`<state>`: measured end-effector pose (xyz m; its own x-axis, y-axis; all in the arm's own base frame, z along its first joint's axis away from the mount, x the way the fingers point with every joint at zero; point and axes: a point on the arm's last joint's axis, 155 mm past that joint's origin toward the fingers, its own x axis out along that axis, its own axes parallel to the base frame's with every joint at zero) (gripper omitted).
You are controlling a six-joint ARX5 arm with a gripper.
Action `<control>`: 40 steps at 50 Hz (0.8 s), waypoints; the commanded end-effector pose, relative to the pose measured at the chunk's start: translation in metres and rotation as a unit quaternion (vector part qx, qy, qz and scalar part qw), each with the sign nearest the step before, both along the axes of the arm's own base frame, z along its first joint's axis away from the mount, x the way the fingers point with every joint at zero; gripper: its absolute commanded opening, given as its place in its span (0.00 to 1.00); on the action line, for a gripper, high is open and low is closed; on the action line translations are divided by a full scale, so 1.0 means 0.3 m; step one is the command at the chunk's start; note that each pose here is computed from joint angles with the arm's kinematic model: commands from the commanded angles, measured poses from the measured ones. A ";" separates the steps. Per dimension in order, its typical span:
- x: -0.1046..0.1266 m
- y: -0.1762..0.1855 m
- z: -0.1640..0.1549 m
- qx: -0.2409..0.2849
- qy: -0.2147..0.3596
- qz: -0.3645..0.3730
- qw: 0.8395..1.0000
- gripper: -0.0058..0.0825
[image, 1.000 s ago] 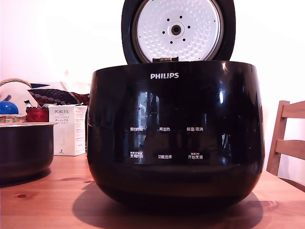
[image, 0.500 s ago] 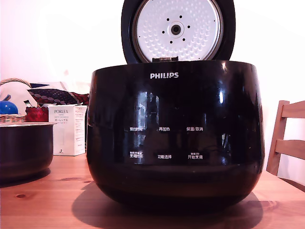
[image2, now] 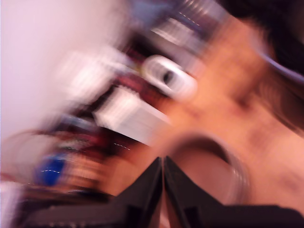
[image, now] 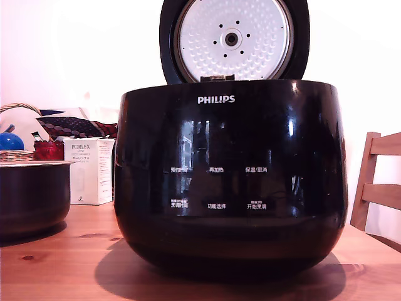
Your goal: Pick up the metallic pot next to the rice cooker
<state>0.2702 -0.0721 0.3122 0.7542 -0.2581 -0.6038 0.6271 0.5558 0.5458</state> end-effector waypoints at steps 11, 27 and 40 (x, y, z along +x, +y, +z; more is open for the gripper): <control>-0.064 0.025 -0.182 0.054 0.152 -0.013 0.987 0.48; -0.012 0.076 -0.328 0.108 0.241 0.014 0.964 0.72; 0.052 0.067 -0.445 0.119 0.295 0.011 0.948 0.72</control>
